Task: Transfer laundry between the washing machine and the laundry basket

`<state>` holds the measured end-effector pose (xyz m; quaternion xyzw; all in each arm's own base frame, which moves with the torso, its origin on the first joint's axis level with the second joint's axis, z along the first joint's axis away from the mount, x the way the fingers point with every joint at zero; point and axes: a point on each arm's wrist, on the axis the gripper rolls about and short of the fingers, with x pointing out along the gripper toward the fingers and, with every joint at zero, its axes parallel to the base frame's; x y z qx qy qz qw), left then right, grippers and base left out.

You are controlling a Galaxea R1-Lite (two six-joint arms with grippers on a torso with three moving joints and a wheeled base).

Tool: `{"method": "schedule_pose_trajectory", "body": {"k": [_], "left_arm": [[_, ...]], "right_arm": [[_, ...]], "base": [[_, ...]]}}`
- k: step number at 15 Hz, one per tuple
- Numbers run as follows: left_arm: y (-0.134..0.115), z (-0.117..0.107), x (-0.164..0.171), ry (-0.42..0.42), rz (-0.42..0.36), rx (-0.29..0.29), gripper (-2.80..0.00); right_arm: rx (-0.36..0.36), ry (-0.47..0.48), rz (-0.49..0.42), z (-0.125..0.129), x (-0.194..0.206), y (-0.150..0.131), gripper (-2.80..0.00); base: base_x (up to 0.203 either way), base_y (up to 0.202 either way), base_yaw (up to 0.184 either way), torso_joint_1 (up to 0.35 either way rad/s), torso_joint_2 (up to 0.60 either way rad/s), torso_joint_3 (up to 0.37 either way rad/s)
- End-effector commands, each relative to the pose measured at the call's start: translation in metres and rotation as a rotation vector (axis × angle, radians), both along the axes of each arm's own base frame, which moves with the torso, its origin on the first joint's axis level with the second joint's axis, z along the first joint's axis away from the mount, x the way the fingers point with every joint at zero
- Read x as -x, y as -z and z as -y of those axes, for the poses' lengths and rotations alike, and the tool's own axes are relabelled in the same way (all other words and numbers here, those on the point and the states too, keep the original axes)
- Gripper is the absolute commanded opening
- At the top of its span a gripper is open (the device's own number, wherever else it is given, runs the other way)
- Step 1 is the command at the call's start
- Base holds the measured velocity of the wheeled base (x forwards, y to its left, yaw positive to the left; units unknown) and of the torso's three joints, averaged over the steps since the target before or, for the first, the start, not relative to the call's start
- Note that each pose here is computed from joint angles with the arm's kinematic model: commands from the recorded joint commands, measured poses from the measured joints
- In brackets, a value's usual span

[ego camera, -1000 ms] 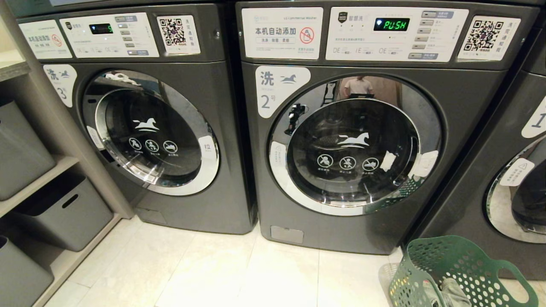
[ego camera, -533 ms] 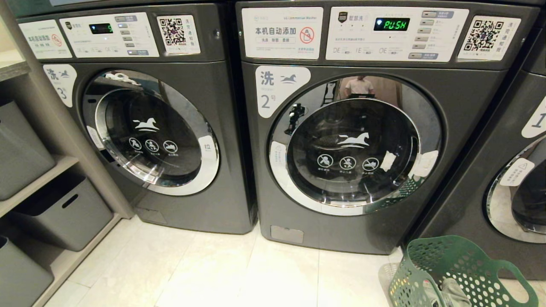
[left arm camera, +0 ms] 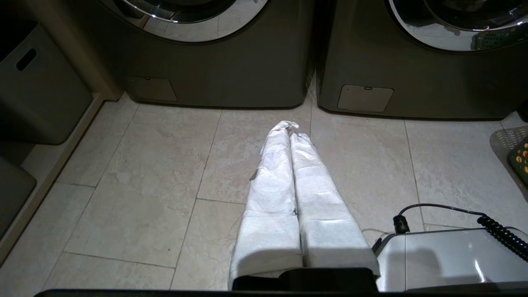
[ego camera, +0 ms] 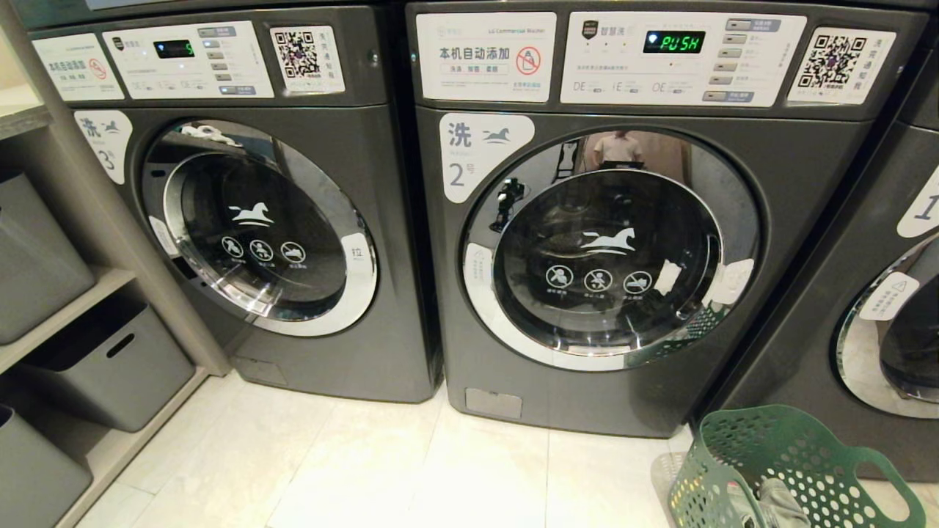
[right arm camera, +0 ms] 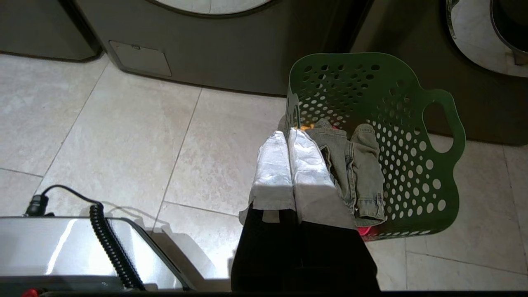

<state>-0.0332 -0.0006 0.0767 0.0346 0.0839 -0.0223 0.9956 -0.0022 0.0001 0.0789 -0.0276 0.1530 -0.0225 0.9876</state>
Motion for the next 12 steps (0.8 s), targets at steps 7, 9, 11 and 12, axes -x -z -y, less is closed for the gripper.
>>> {"method": "schedule_pose_trajectory", "body": {"k": [7, 9, 11, 12], "left_arm": [[0.0, 0.0, 0.0, 0.001, 0.0, -0.002, -2.8], [0.0, 0.0, 0.0, 0.001, -0.001, -0.002, -2.8], [0.0, 0.0, 0.0, 0.001, -0.001, -0.002, -2.8], [0.0, 0.0, 0.0, 0.001, 0.0, -0.002, -2.8]], "right_arm": [[-0.001, -0.105, 0.084, 0.0, 0.004, 0.001, -2.8], [0.01, -0.08, 0.188, 0.0, 0.012, 0.002, -2.8], [0.018, -0.066, 0.294, 0.0, 0.02, 0.003, -2.8], [0.019, -0.061, 0.303, 0.0, 0.021, 0.004, -2.8]], "base": [[0.0, 0.0, 0.0, 0.0, 0.0, 0.0], [0.0, 0.0, 0.0, 0.0, 0.0, 0.0], [0.0, 0.0, 0.0, 0.0, 0.0, 0.0], [0.0, 0.0, 0.0, 0.0, 0.0, 0.0]]}}
